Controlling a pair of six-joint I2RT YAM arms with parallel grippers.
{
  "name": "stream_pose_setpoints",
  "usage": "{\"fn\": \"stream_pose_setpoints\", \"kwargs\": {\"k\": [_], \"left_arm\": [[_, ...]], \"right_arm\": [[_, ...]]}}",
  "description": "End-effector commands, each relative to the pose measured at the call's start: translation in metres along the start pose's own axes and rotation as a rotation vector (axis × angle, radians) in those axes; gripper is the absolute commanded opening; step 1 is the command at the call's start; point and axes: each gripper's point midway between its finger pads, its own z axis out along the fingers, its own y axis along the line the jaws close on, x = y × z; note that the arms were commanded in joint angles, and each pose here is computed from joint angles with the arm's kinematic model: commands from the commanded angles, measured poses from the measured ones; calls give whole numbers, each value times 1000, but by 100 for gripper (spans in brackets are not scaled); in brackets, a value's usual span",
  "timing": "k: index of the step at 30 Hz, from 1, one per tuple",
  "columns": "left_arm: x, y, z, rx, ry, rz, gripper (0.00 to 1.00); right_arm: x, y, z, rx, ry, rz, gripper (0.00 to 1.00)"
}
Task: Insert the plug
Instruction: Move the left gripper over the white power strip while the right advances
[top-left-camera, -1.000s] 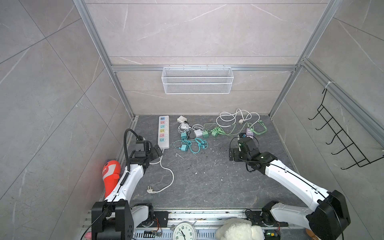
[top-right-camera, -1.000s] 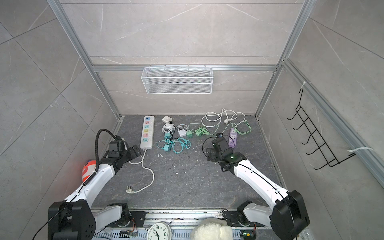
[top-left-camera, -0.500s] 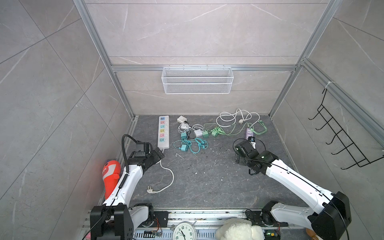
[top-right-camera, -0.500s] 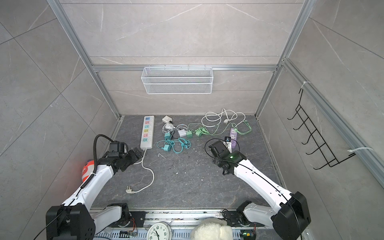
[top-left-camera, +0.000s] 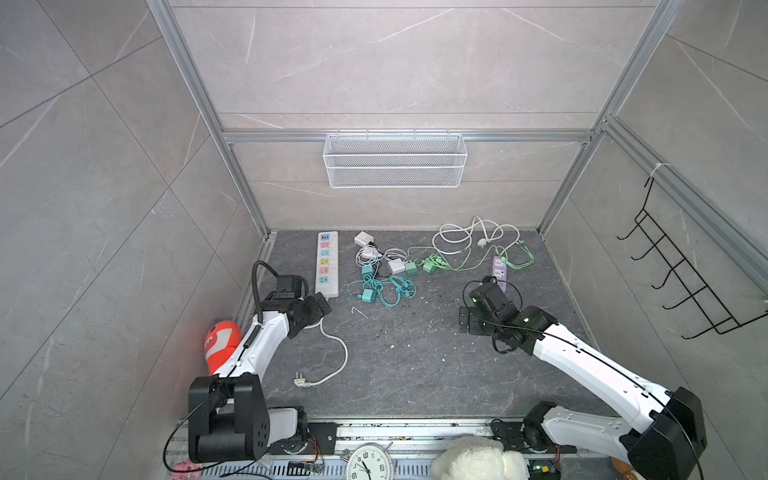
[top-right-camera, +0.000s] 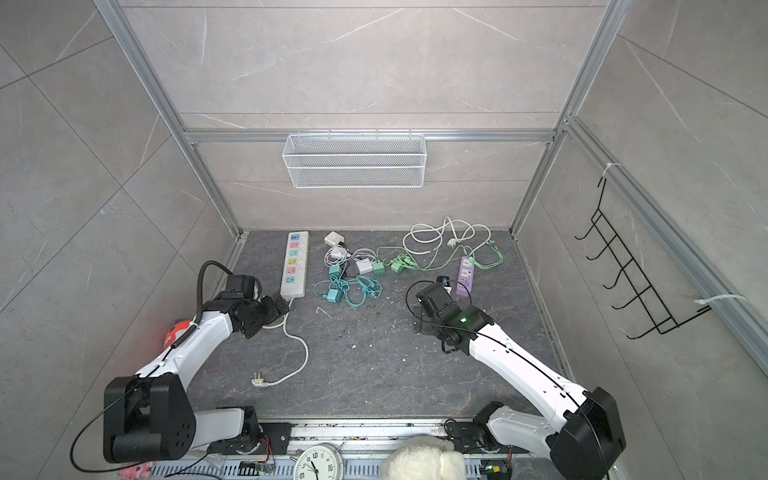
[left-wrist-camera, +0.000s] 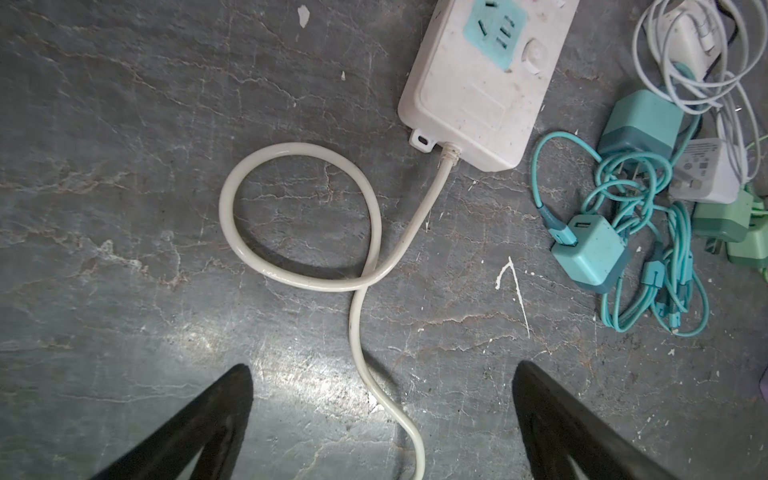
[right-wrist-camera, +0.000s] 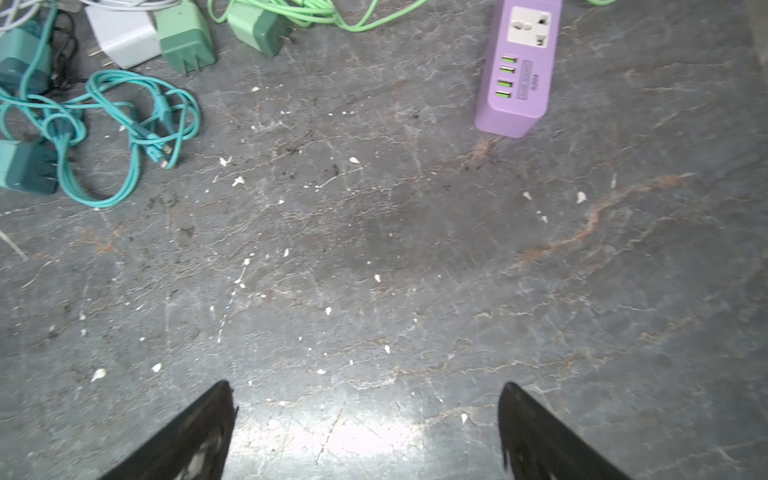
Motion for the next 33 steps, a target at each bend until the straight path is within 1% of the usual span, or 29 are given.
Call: {"fn": "stream_pose_setpoints", "kwargs": {"k": [1, 4, 8, 10, 16, 20, 23, 29, 33], "left_arm": [[-29, -21, -3, 38, -45, 41, 100], [-48, -32, 10, 41, -43, 57, 100], [-71, -42, 42, 5, 14, 86, 100], [-82, -51, 59, 9, 43, 100, 100], [-102, -73, 83, -5, 50, 185, 100], [-108, -77, 98, -28, 114, 254, 100], [-109, -79, 105, -38, 140, 300, 100], [-108, -74, 122, -107, 211, 336, 100], [-111, -71, 129, -137, 214, 345, 100]], "right_arm": [[1, 15, 6, -50, 25, -38, 99], [-4, 26, 12, -76, 36, -56, 99], [-17, 41, 15, -108, 40, -82, 99], [-24, 48, 14, -125, 34, -91, 99], [-42, 61, 11, -146, 19, -123, 99], [-45, 72, 14, -181, 31, -139, 99], [-46, 77, 18, -191, 44, -149, 99], [-50, 87, 21, -228, 37, -160, 99], [-49, 86, 24, -221, 37, -161, 99]]}}
